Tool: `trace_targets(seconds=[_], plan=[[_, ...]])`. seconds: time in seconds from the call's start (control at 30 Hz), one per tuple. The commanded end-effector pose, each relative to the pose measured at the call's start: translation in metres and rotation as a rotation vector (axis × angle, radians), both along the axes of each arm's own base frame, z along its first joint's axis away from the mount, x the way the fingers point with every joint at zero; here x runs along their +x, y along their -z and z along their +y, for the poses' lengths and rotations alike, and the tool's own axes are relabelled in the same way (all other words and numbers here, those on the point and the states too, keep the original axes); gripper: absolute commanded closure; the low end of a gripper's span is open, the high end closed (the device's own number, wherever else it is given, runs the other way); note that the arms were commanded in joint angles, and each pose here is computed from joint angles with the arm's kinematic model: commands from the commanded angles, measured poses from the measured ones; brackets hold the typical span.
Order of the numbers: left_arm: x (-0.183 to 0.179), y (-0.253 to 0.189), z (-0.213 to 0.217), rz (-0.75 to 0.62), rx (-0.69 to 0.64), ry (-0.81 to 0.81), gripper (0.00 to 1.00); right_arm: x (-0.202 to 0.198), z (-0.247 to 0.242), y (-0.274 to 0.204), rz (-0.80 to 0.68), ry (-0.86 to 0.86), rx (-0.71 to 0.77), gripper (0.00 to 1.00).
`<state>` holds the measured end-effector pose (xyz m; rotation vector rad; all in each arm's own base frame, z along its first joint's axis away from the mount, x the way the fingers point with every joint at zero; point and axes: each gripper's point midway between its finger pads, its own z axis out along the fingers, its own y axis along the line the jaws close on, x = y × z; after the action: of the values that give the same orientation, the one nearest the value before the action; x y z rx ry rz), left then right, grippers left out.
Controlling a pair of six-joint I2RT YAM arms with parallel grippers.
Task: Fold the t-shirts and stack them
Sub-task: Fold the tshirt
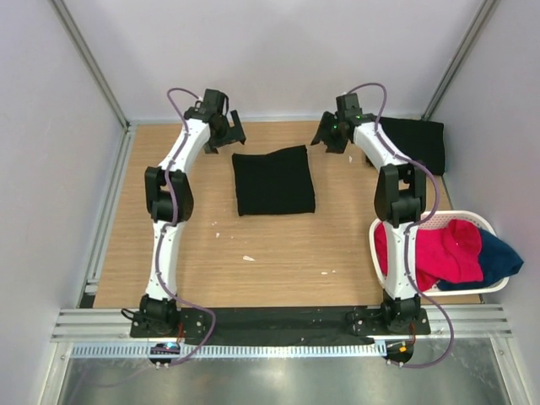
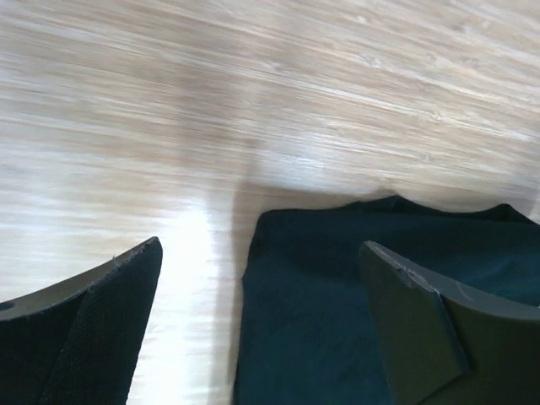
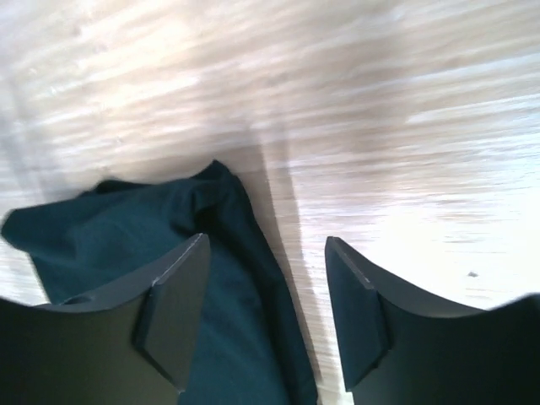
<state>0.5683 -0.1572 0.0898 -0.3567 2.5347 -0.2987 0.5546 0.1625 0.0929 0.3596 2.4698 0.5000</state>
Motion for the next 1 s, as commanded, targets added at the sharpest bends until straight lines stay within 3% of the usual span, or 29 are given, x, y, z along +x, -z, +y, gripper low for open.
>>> trace_targets(seconds=[0.0, 0.03, 0.07, 0.13, 0.17, 0.2, 0.27, 0.37, 0.5, 0.77, 0.97], plan=[[-0.003, -0.086, 0.013, -0.139, -0.017, 0.023, 0.00, 0.009, 0.009, -0.088, -0.174, -0.065, 0.051, 0.35], [-0.013, -0.124, 0.014, -0.203, -0.034, 0.021, 0.00, 0.005, 0.020, -0.099, -0.197, -0.106, 0.081, 0.35], [-0.030, -0.105, 0.010, -0.139, -0.056, 0.033, 0.01, -0.004, 0.025, -0.109, -0.215, -0.130, 0.093, 0.35], [-0.040, -0.121, -0.002, -0.188, -0.139, 0.020, 0.10, -0.011, 0.043, -0.120, -0.268, -0.187, 0.132, 0.46], [-0.062, -0.119, -0.008, -0.180, -0.173, 0.030, 0.27, -0.025, 0.059, -0.116, -0.260, -0.231, 0.158, 0.51], [-0.069, -0.115, -0.017, -0.182, -0.200, 0.032, 0.41, -0.028, 0.064, -0.114, -0.268, -0.241, 0.173, 0.68], [-0.076, -0.101, -0.030, -0.186, -0.266, 0.007, 0.74, -0.030, 0.076, -0.101, -0.272, -0.251, 0.196, 0.75], [-0.075, -0.084, -0.048, -0.150, -0.361, 0.018, 1.00, -0.024, 0.084, -0.075, -0.234, -0.239, 0.230, 0.83], [-0.060, -0.031, -0.054, -0.068, -0.358, 0.001, 1.00, -0.008, 0.081, -0.036, -0.214, -0.212, 0.178, 0.83], [-0.030, 0.032, -0.041, -0.042, -0.275, -0.050, 1.00, 0.011, 0.054, 0.022, -0.218, -0.098, 0.038, 0.83], [-0.036, 0.039, -0.036, -0.042, -0.234, -0.009, 1.00, 0.007, 0.054, 0.045, -0.173, -0.093, 0.034, 0.83]])
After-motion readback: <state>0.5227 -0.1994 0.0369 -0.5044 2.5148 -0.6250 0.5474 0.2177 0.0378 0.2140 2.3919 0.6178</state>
